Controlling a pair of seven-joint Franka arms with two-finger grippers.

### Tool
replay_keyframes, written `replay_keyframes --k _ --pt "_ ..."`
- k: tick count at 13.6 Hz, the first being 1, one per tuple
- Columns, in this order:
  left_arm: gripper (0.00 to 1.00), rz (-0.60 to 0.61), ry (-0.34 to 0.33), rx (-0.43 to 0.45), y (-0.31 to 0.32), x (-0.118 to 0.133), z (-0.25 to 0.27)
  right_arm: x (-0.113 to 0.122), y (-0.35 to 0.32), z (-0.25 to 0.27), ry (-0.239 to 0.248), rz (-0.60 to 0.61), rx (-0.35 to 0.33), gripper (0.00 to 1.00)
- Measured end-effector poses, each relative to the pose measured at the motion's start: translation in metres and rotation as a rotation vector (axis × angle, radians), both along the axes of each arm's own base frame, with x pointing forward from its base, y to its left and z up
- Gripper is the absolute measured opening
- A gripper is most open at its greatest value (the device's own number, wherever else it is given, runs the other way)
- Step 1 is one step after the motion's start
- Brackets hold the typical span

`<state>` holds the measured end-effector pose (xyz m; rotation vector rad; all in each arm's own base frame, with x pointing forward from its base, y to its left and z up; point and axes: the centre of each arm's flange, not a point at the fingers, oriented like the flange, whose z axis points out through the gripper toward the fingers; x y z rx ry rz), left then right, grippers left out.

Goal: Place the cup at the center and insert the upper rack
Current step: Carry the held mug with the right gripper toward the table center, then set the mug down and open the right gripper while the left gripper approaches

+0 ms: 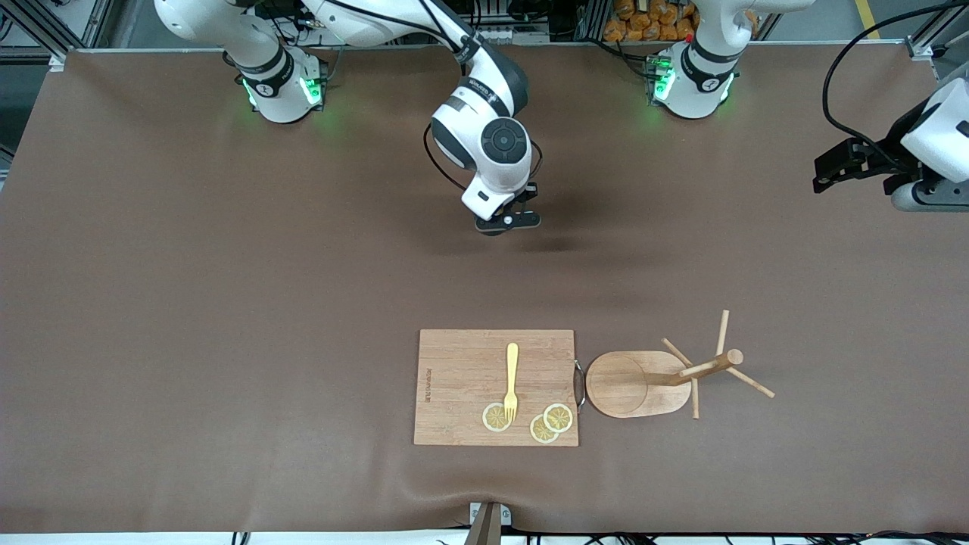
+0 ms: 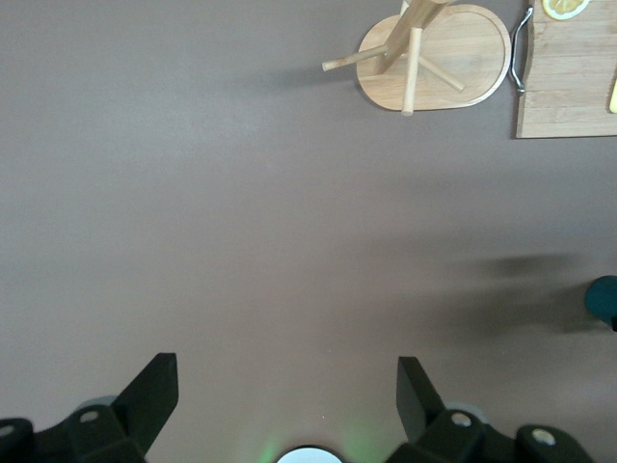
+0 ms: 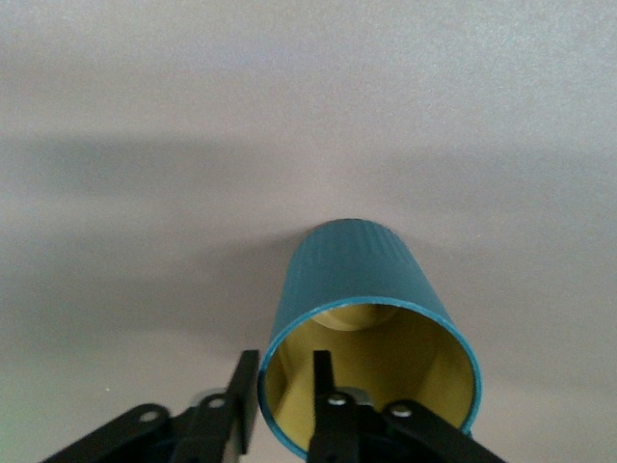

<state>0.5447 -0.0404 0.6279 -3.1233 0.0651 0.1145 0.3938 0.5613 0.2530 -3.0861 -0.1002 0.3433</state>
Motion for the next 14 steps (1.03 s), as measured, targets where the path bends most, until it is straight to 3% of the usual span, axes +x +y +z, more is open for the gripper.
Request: replay_keyframes --k 5,7,9,11,14 --pt "1.00 0.001 -0.008 0.000 -0.004 0.000 0.003 0.012 0.002 0.029 0.020 0.011 -0.015 0.89" --pt "1.00 0.023 -0.017 0.001 -0.018 -0.001 0.007 0.047 -0.021 0.087 0.042 0.057 -0.008 0.96" --pt "1.00 0.056 -0.024 0.005 -0.044 -0.005 0.010 0.100 -0.083 0.160 0.032 0.151 0.051 1.00" --pt "1.00 0.095 -0.026 0.009 -0.070 -0.010 0.010 0.142 -0.164 0.222 0.005 0.204 0.097 1.00" --pt "1.00 0.169 -0.030 0.017 -0.118 -0.021 0.010 0.174 -0.262 0.282 -0.074 0.150 0.045 1.00"
